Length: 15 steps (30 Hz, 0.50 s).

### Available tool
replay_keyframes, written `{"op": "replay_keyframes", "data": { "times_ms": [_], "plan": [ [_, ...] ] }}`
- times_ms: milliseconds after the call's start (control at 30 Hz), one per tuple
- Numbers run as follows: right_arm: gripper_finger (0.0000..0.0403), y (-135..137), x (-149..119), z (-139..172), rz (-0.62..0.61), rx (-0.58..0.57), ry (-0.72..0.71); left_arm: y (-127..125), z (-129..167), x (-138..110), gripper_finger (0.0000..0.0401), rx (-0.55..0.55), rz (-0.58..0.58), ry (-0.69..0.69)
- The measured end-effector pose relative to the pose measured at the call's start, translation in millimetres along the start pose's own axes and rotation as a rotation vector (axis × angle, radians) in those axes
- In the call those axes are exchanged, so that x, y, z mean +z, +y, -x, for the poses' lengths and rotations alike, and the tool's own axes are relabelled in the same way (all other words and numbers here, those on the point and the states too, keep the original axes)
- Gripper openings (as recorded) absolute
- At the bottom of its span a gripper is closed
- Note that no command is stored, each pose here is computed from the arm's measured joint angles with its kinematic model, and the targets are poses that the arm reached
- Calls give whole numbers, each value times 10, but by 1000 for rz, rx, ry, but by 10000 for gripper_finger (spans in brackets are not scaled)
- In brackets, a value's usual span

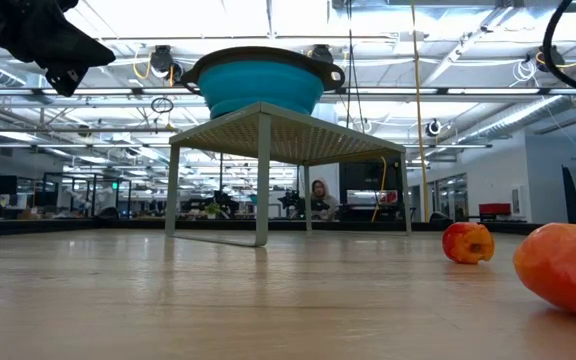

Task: Pick & Place Fruit
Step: Put the knife on the shelf

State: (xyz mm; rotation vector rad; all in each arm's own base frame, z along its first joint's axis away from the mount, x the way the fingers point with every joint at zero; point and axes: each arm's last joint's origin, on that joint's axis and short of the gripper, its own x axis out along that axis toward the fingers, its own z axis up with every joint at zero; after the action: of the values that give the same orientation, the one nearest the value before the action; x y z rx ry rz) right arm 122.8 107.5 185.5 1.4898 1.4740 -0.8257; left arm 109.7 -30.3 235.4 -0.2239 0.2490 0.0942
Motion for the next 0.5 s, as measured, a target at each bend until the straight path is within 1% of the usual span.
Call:
{"op": "replay_keyframes", "data": {
  "times_ms": [200, 333, 500],
  "plan": [
    [0, 5, 18, -26, -26, 16, -30, 0, 1, 0, 19, 0, 2, 0],
    [0, 29, 29, -62, -48, 31, -74, 0, 0, 0, 19, 0, 1, 0],
    [0, 99, -11, -164, -52, 12, -83, 0, 0, -1, 19, -1, 0, 1]
  ]
}}
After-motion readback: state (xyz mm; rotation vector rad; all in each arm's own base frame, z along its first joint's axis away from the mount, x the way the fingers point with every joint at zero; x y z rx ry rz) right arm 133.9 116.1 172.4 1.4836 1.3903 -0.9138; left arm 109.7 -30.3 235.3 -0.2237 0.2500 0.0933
